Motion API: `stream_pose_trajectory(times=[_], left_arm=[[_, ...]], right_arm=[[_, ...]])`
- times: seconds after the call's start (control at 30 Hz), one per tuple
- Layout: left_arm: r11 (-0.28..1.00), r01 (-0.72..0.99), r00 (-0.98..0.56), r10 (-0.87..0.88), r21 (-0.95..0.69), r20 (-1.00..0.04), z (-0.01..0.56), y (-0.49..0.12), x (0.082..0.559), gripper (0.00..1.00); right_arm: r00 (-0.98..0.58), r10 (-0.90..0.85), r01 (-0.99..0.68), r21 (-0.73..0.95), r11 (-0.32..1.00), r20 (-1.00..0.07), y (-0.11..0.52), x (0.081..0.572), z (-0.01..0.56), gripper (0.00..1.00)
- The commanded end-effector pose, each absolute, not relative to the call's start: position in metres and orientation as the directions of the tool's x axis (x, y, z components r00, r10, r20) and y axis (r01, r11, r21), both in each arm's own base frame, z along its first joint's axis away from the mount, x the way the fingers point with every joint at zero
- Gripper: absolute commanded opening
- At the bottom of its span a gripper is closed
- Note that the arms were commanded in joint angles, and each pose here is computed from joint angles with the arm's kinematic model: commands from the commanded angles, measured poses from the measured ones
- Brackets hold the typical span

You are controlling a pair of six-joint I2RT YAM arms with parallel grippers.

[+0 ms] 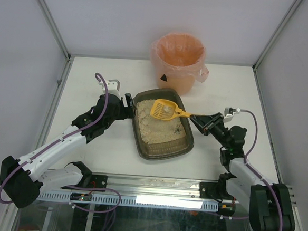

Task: Clean the litter box

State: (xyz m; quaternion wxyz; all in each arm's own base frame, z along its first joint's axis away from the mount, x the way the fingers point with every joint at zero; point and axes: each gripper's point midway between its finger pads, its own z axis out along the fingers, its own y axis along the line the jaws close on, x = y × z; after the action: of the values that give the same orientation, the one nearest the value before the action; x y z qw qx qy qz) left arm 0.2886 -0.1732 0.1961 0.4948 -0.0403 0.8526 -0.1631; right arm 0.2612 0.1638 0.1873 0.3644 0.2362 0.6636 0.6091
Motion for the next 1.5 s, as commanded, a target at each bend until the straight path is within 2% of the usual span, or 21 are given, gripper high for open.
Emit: stream_pose_trajectory(times=[0.0, 0.07, 0.17, 0.2, 0.3, 0.4, 0.5, 0.57, 0.7, 0.87, 1.07, 1.23, 1.47], left_arm=[[0.927, 0.121, -0.444, -0.269, -0.355, -0.855, 0.222, -0.177, 0.296, 0.80], [0.925, 0.131, -0.447, -0.265, -0.356, -0.854, 0.224, -0.179, 0.296, 0.79], [0.926, 0.127, -0.445, -0.267, -0.356, -0.855, 0.224, -0.177, 0.295, 0.80], [0.927, 0.121, -0.441, -0.271, -0.355, -0.856, 0.224, -0.176, 0.295, 0.80], [0.926, 0.130, -0.443, -0.266, -0.355, -0.856, 0.226, -0.178, 0.296, 0.79], [0.927, 0.121, -0.442, -0.270, -0.355, -0.856, 0.225, -0.175, 0.294, 0.80], [0.925, 0.126, -0.444, -0.271, -0.359, -0.854, 0.225, -0.178, 0.295, 0.80], [0.924, 0.131, -0.446, -0.269, -0.359, -0.854, 0.226, -0.179, 0.296, 0.79], [0.922, 0.124, -0.442, -0.279, -0.366, -0.853, 0.226, -0.178, 0.296, 0.80], [0.920, 0.130, -0.438, -0.281, -0.369, -0.854, 0.229, -0.179, 0.296, 0.80], [0.920, 0.129, -0.429, -0.285, -0.370, -0.857, 0.232, -0.175, 0.293, 0.80], [0.920, 0.122, -0.423, -0.292, -0.373, -0.858, 0.233, -0.170, 0.288, 0.80], [0.920, 0.109, -0.410, -0.302, -0.375, -0.861, 0.236, -0.163, 0.283, 0.80]], right_arm=[[-0.626, 0.740, -0.249, 0.962, 0.110, -0.246, 0.168, 0.261, 0.223, 0.00], [-0.571, 0.797, -0.159, 0.979, 0.129, -0.198, 0.152, 0.270, 0.206, 0.00], [-0.648, 0.709, -0.264, 0.955, 0.136, -0.280, 0.176, 0.260, 0.225, 0.00], [-0.646, 0.713, -0.268, 0.956, 0.123, -0.273, 0.176, 0.258, 0.225, 0.00], [-0.571, 0.805, -0.125, 0.986, 0.109, -0.161, 0.151, 0.269, 0.206, 0.00], [-0.643, 0.725, -0.231, 0.965, 0.123, -0.246, 0.172, 0.262, 0.234, 0.00], [-0.604, 0.766, -0.186, 0.974, 0.133, -0.220, 0.160, 0.267, 0.233, 0.00], [-0.601, 0.748, -0.223, 0.958, 0.182, -0.282, 0.163, 0.268, 0.241, 0.00], [-0.606, 0.746, -0.241, 0.957, 0.161, -0.278, 0.164, 0.269, 0.259, 0.00], [-0.563, 0.764, -0.285, 0.942, 0.179, -0.316, 0.160, 0.286, 0.313, 0.00], [-0.466, 0.791, -0.334, 0.906, 0.258, -0.397, 0.150, 0.326, 0.378, 0.00], [-0.357, 0.818, -0.354, 0.875, 0.329, -0.451, 0.133, 0.376, 0.411, 0.00], [-0.198, 0.716, -0.467, 0.707, 0.531, -0.669, 0.125, 0.430, 0.432, 0.00]])
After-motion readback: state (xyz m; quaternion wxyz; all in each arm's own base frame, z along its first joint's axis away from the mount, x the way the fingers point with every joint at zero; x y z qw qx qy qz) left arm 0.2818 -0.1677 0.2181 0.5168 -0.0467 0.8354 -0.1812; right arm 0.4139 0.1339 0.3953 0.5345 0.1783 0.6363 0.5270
